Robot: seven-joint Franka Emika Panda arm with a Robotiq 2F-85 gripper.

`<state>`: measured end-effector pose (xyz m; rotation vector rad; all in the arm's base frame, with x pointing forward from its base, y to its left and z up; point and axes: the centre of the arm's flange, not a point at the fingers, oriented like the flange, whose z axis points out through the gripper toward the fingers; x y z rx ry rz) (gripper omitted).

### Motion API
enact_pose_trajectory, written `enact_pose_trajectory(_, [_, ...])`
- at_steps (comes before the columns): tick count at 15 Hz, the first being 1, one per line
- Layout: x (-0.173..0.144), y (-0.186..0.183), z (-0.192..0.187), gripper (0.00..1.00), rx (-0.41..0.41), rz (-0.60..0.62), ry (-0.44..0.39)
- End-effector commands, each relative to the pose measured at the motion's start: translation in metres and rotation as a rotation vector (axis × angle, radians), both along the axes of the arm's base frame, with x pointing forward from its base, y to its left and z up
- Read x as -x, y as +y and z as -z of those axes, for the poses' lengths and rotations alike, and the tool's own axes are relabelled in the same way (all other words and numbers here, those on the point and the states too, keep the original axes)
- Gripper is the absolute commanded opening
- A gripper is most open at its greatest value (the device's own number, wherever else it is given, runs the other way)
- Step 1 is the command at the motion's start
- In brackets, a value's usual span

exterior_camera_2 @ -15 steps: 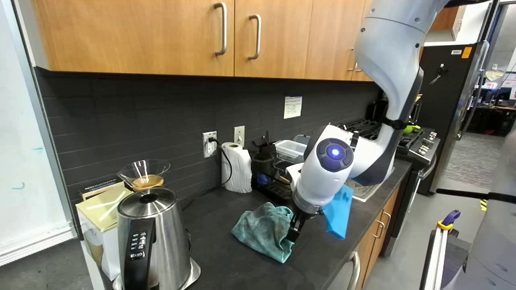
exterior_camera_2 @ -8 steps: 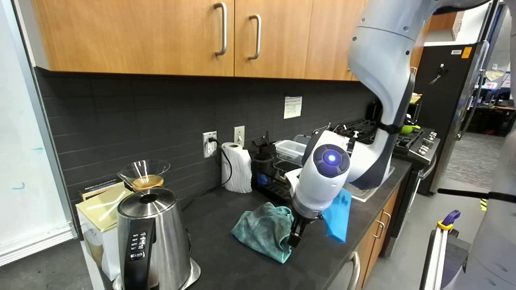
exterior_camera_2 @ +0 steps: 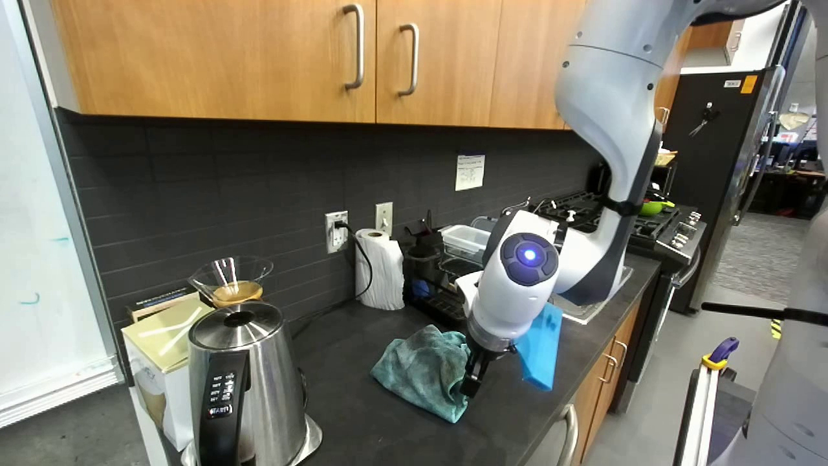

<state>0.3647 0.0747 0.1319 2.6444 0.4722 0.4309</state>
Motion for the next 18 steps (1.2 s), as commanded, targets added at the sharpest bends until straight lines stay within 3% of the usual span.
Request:
enact_pose_trajectory(1, [-0.009,0.0,-0.004,1.0,-0.022,0.049,-0.046])
enact_pose_trajectory(7, [-0.021,-0.001,-0.004,1.0,0.047,0.067,-0.124])
enact_pose_trajectory(18, [-0.023,-0.003,-0.006,1.0,0.056,0.067,-0.11])
